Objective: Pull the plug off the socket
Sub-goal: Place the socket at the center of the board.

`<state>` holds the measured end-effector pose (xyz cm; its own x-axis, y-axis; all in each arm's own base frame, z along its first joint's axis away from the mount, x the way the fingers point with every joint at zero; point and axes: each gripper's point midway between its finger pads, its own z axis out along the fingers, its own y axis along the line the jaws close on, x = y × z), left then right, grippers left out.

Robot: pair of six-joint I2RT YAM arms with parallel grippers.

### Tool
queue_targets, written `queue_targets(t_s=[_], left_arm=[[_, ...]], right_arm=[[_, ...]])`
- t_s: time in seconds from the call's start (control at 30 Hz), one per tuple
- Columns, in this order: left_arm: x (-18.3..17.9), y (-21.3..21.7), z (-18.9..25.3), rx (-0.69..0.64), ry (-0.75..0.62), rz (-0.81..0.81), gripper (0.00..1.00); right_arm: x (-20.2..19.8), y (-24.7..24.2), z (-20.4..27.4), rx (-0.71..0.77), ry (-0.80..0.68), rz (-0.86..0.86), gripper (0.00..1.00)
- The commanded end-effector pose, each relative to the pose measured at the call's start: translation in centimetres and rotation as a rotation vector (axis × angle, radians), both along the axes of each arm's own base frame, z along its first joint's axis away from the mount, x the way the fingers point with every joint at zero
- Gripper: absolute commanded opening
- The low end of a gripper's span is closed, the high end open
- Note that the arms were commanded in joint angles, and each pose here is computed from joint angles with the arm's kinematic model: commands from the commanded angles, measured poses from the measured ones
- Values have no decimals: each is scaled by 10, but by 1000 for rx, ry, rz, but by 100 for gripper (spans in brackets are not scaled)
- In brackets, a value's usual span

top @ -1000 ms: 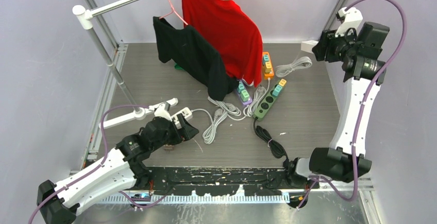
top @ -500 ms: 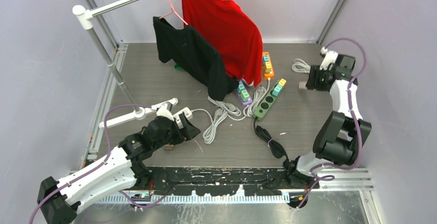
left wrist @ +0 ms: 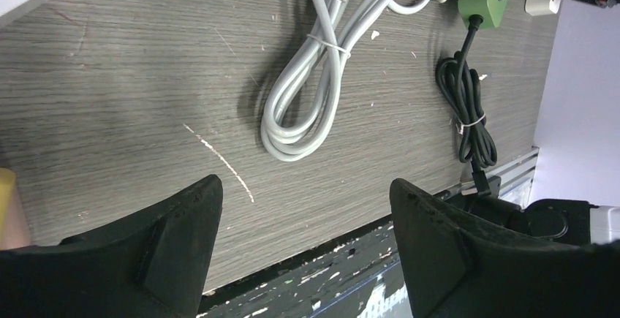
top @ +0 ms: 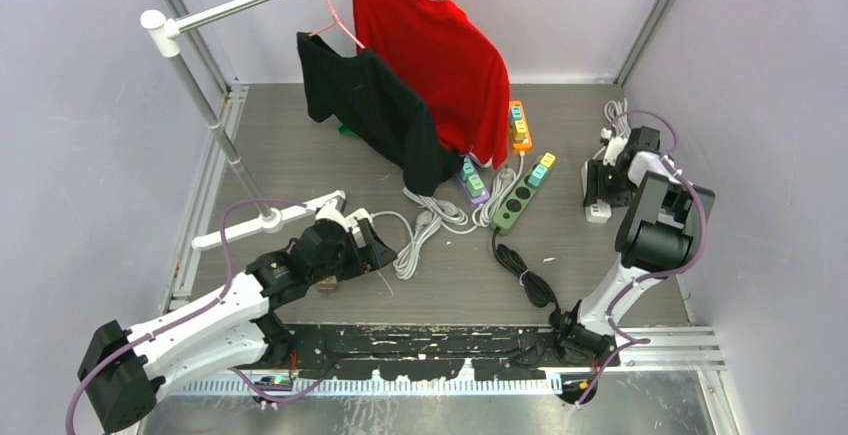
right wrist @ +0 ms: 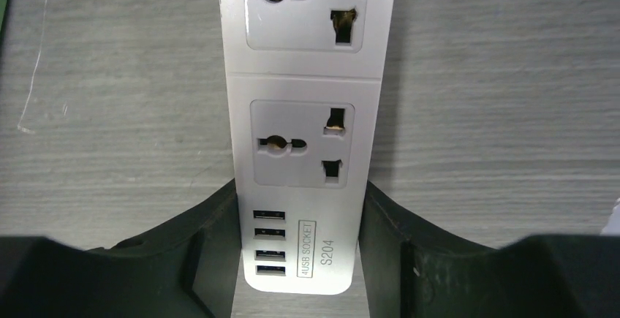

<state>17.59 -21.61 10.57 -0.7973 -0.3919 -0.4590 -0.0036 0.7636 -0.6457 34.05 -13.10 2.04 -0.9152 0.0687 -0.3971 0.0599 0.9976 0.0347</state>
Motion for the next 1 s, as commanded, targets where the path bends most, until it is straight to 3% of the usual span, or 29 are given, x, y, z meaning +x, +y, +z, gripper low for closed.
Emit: queue_targets(t_s=[0.0,0.1,0.23,0.43,0.63,0.77,0.97], left_arm=[[9,-18,34,-89,-57,-31,84],[9,-24,40,-123,-72,-46,84],[10,-35,51,-198,-104,-80,83],[13,-57,64,-289,-120,-132,81],[9,-92,80,-317,-204,-231,78],[1,-123,87,-325,-284,-312,78],[1,-159,77,-315,-259,-363,78]], right_arm=[[18,-21,10,-38,-10,-45,45],[28,-26,39,-26,-78,-42,72],[31,-18,84,-28,-177,38,82],[4,42,134,140,-298,231,83],[-55,140,171,563,-385,424,82],[-81,177,176,800,-415,434,81],[-91,184,146,831,-421,366,80]])
